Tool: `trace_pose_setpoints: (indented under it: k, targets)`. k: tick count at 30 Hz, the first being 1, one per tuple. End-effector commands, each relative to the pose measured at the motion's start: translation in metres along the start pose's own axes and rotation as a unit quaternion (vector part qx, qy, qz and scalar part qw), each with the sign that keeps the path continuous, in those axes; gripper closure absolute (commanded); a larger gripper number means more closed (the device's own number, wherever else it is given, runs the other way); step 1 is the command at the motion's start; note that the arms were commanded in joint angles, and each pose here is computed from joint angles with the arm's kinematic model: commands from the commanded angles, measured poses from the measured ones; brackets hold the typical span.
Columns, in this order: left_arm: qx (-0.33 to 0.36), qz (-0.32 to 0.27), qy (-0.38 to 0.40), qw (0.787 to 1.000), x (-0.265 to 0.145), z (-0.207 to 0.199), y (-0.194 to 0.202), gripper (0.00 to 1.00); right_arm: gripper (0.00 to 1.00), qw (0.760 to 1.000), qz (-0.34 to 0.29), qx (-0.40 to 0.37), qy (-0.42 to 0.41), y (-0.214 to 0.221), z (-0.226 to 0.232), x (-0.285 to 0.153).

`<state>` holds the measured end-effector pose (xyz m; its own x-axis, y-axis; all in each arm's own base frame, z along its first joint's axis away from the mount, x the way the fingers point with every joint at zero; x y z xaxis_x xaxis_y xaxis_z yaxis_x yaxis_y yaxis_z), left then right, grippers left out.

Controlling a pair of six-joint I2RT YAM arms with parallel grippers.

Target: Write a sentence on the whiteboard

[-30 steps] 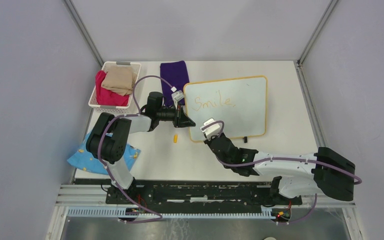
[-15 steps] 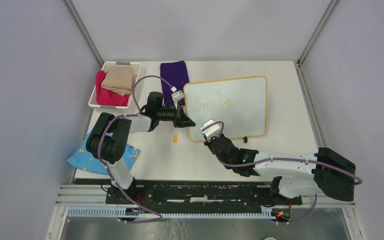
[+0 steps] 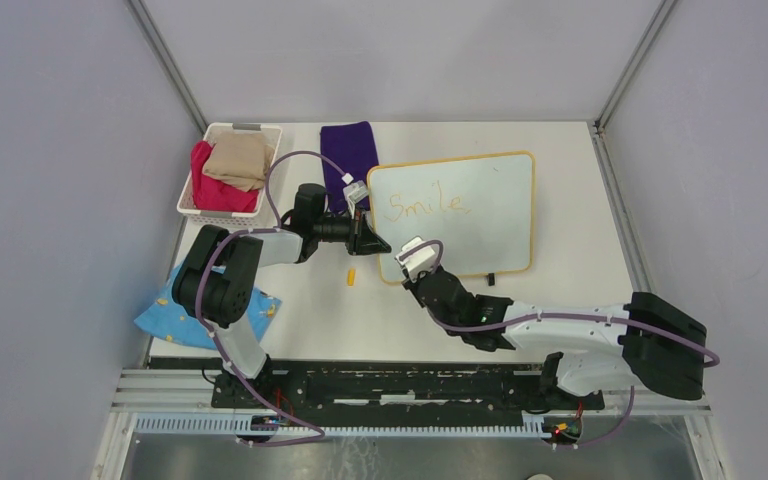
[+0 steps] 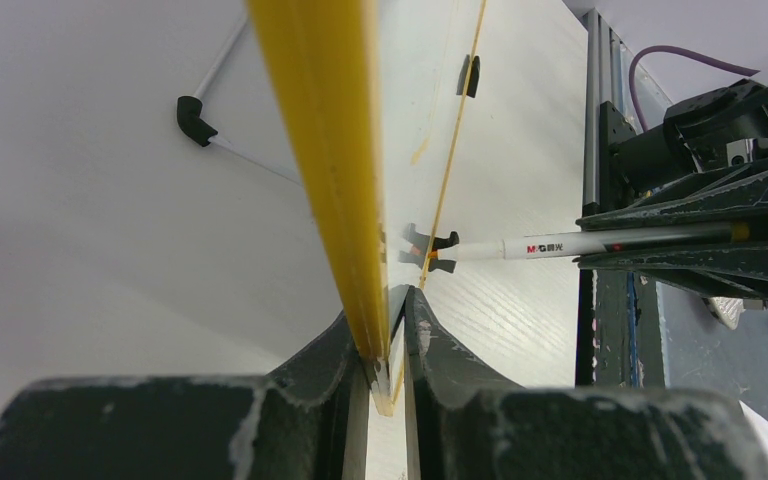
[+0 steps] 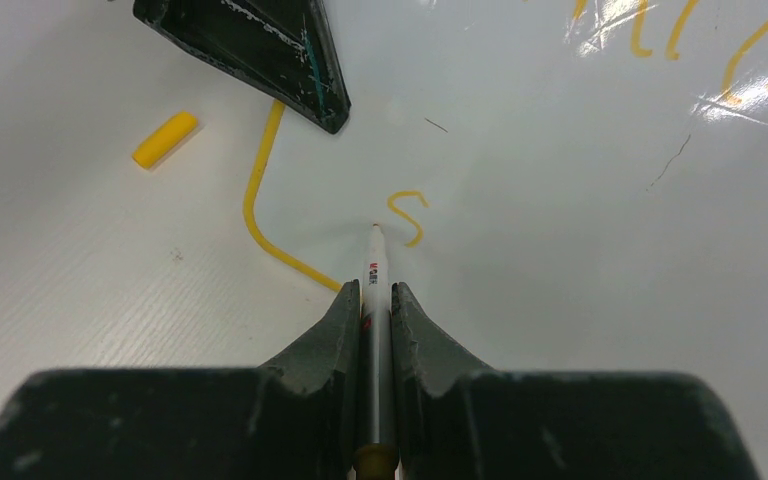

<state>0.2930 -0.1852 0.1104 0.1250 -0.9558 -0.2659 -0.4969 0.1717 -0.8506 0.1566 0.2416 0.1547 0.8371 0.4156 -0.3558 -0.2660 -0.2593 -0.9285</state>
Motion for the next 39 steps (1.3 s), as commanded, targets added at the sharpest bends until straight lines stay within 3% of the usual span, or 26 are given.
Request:
trace_pose_setpoints:
  k: [1,14,28,39]
  targets:
    - [-0.011,0.082,-0.089,0.993,0.007,0.018,0.049,0.98,1.0,0.998,-0.044,0.036,-0.006,-0.028,0.006,0.002]
    - [-0.011,0.083,-0.09,0.992,0.006,0.018,0.049,0.98,1.0,0.994,-0.083,0.061,0.027,-0.041,-0.024,-0.02]
    - [-0.012,0.084,-0.09,0.992,0.007,0.018,0.05,0.98,1.0,0.996,-0.069,0.058,0.014,-0.04,-0.028,-0.01]
    - [-0.013,0.084,-0.091,0.992,0.007,0.018,0.051,0.98,1.0,0.998,-0.035,0.046,-0.027,-0.011,-0.026,-0.013]
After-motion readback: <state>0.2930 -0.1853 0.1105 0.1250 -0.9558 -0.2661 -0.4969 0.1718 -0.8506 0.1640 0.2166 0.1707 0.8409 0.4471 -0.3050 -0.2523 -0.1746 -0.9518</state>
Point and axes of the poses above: each gripper's point midway between its finger pads, its own x axis out along the fingers, its own z axis along the line the jaws close on, y = z × x, the point moved 9 cm from there along -x, back along the fingers, and after that the axes turned 7 degrees about x, right-handed, at the moved point
